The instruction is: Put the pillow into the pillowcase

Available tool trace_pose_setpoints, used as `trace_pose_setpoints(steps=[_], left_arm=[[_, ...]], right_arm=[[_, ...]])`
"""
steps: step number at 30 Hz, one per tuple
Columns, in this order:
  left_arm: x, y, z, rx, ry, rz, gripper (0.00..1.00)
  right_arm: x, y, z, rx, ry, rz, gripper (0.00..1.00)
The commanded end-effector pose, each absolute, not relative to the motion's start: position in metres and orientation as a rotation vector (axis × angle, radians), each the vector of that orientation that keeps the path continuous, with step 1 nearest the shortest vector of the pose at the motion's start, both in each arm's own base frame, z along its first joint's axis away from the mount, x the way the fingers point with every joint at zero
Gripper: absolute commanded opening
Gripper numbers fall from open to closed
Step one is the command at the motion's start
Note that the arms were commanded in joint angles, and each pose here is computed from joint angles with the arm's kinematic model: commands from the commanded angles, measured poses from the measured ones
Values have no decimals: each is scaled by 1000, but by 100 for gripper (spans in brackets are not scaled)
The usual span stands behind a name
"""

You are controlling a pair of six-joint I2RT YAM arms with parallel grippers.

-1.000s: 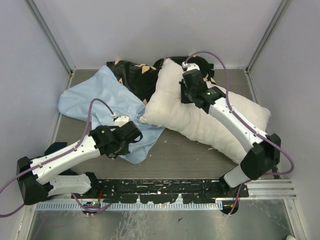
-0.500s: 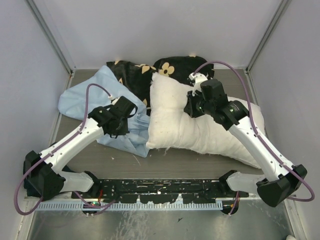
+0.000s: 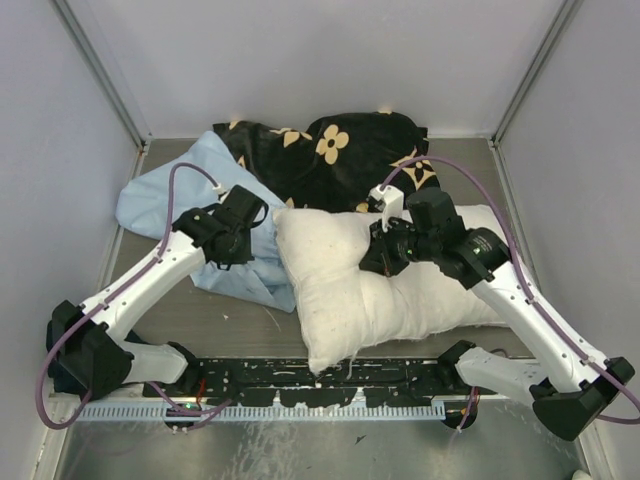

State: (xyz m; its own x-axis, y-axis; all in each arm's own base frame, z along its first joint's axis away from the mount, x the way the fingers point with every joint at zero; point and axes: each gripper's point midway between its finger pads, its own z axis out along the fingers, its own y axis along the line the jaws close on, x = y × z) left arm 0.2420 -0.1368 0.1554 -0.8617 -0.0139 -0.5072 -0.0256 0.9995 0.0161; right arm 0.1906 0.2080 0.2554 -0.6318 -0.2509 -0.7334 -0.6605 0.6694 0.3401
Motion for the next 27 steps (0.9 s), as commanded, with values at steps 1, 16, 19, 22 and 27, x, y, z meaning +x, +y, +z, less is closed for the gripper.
trace_pose_setpoints(steps=[1,16,19,22,27], left_arm=[[265,-131,172,-49,2545,21,0],[293,-105,187,-106,2497,48,0],[287,-103,192,-107,2494,38,0],[278,-102,194,-108,2493,8,0],[258,-97,207,-136,2460,-56,0]], right_arm=[[171,231,282,-818,2072,957,1],[127,248,248,-980,2183,1019,1],[130,251,245,-963,2164,1024,1],[131,253,230,-973,2219,1017,1],[140,260,219,-958,2246,1001,1]])
